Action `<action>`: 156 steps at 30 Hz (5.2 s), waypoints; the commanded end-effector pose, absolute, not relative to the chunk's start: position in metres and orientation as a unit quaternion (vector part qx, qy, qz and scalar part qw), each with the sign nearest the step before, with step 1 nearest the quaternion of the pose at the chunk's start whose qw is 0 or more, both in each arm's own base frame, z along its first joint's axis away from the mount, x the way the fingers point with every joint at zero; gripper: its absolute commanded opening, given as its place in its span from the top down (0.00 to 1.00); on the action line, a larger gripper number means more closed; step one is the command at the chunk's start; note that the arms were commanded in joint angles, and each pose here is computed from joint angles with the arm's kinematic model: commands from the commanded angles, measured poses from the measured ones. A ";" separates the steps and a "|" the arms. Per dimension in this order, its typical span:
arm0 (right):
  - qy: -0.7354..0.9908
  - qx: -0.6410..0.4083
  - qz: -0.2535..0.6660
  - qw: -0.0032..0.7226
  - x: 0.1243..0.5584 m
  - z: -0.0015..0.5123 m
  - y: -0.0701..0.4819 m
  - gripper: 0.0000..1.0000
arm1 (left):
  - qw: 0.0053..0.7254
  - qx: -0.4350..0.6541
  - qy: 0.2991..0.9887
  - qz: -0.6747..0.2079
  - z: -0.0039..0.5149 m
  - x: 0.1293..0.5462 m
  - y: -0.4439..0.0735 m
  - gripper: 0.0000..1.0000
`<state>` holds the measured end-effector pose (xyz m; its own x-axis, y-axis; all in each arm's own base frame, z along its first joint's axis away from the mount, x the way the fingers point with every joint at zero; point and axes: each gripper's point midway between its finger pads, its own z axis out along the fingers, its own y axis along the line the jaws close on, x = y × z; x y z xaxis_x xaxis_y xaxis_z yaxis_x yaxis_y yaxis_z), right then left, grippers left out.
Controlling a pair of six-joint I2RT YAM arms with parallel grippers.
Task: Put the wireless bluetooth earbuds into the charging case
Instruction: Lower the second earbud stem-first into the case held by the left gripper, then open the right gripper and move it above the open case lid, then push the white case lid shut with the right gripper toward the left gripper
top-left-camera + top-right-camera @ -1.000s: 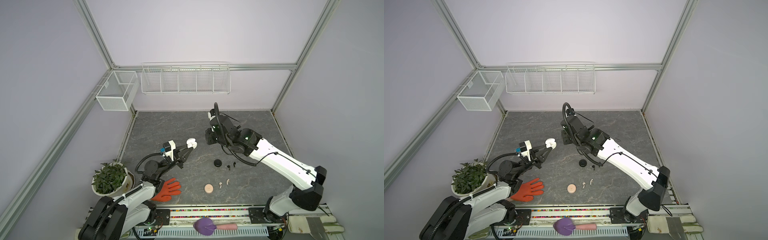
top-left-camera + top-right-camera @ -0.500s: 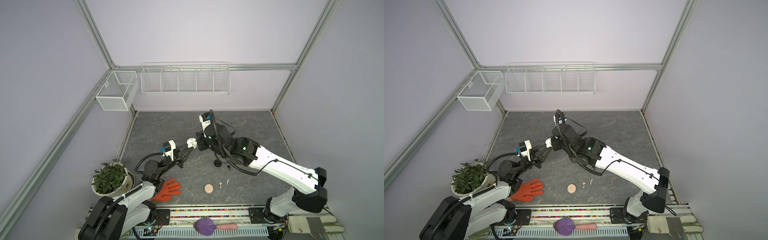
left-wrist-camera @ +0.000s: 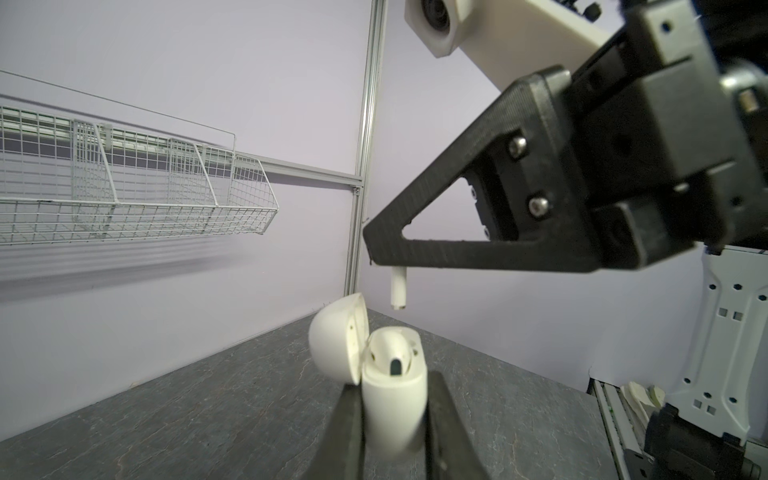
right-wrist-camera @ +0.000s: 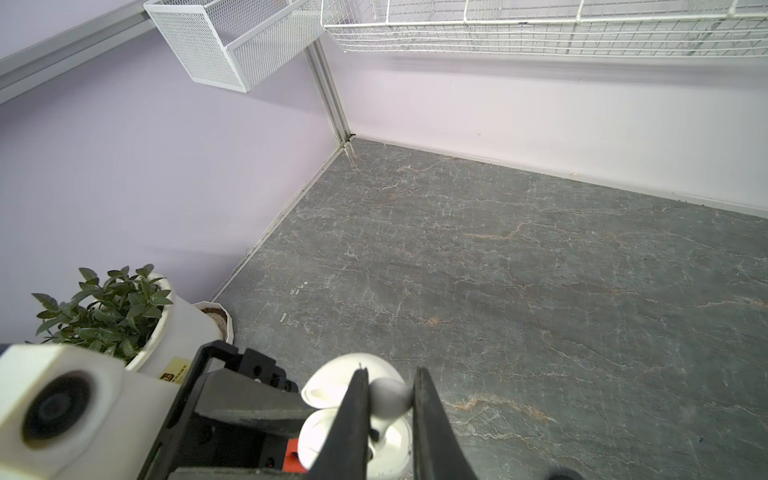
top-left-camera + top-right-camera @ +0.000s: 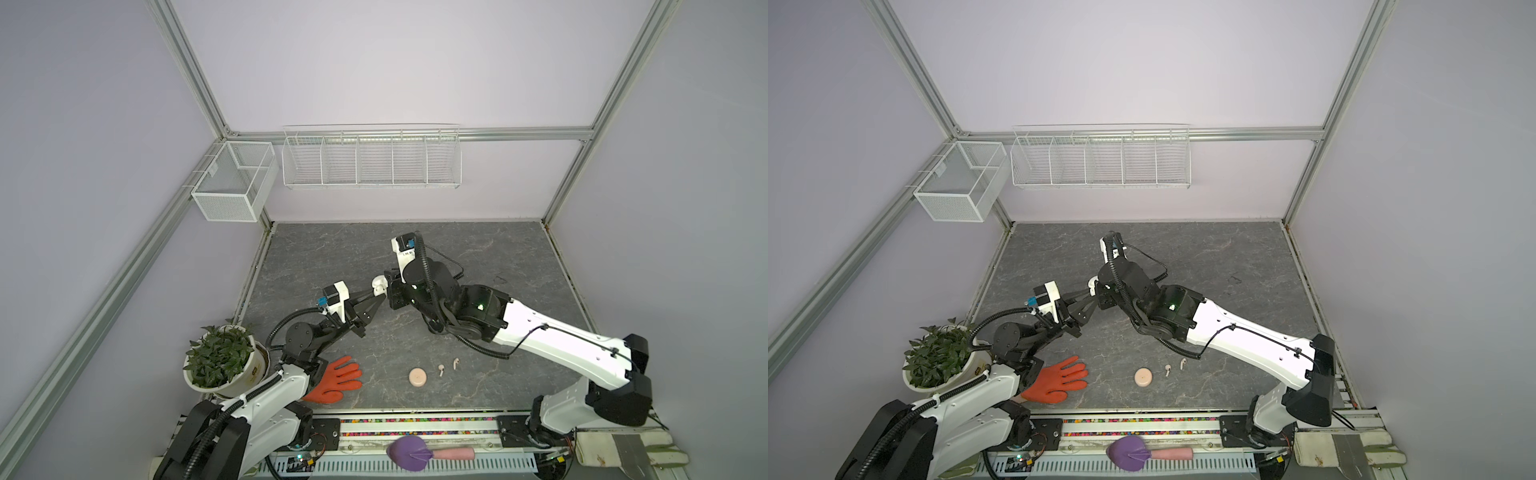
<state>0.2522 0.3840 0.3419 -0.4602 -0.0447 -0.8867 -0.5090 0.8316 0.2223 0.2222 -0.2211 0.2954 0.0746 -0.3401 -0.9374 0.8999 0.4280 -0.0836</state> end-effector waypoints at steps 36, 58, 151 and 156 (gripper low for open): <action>0.830 -0.169 0.249 0.469 0.240 0.322 0.400 0.83 | 0.702 0.281 0.490 -0.433 0.308 0.219 -0.214 1.00; 0.777 -0.309 0.287 0.468 0.243 0.378 0.373 0.45 | 0.679 0.305 0.498 -0.444 0.294 0.208 -0.219 1.00; 0.593 -0.602 0.364 0.393 0.192 0.343 0.326 0.35 | 0.604 0.326 0.521 -0.507 0.267 0.208 -0.249 1.00; 0.594 -0.552 0.417 0.411 0.195 0.358 0.310 0.36 | 0.590 0.337 0.527 -0.511 0.268 0.210 -0.254 1.00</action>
<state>0.2093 0.3090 0.3373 -0.0177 -0.4282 -0.9035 -0.9953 0.0933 -0.0247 0.2093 -0.2521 0.2510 -0.1019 -0.2275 -0.9684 0.9466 0.2771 -0.1647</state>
